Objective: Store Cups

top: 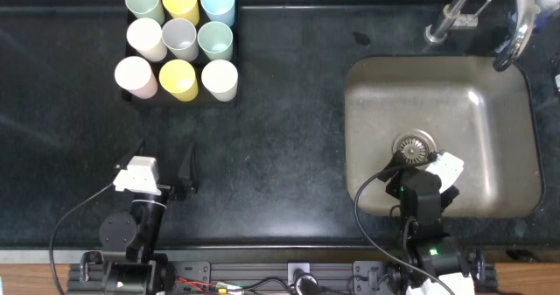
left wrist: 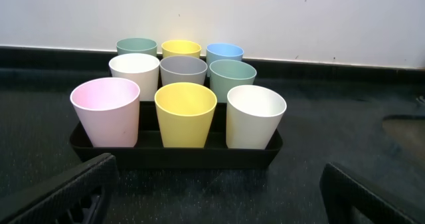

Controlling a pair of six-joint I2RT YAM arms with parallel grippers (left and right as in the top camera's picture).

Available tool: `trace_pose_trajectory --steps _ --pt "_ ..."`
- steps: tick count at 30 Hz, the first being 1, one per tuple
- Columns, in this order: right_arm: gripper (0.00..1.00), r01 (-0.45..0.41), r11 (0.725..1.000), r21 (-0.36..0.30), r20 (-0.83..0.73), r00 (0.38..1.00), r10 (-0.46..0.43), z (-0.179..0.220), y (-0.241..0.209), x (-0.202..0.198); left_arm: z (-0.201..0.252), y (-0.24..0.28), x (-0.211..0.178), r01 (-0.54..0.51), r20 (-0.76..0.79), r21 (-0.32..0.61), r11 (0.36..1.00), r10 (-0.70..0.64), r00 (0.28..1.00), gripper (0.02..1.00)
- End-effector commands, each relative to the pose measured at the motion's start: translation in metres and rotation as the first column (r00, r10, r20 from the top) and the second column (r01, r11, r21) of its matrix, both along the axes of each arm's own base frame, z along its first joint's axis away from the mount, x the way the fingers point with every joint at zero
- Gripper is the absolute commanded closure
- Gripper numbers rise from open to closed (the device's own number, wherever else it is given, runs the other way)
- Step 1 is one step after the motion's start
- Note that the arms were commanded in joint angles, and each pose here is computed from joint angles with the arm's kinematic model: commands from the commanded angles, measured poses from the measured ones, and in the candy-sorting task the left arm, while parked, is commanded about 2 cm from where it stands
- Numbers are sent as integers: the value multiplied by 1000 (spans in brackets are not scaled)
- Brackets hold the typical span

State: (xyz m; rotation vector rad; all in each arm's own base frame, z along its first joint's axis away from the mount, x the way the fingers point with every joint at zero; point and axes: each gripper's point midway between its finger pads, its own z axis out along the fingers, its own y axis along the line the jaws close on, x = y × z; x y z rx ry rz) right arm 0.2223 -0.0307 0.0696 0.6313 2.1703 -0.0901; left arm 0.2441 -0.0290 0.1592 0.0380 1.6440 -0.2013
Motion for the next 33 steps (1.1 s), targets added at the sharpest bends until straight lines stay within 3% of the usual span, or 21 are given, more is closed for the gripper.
trace_pose_trajectory --steps 1,5,20,29,33 --pt "3 -22 1000 -1 -12 1000 22 0 2 -2 0 1 0 -3 5 14 1000 3 1000 18" --pt "5 -48 999 27 15 999 47 4 9 4 0 1 0 -3 5 14 1000 3 1000 18" --pt "3 -46 999 27 24 999 45 6 8 2 0 1 0 -3 5 14 1000 3 1000 18" --pt "3 45 998 47 192 980 -53 40 -14 -9 0 1 0 -3 5 14 1000 3 1000 18" --pt "7 46 998 42 153 987 -52 27 -15 -19 0 1 0 -3 5 14 1000 3 1000 20"
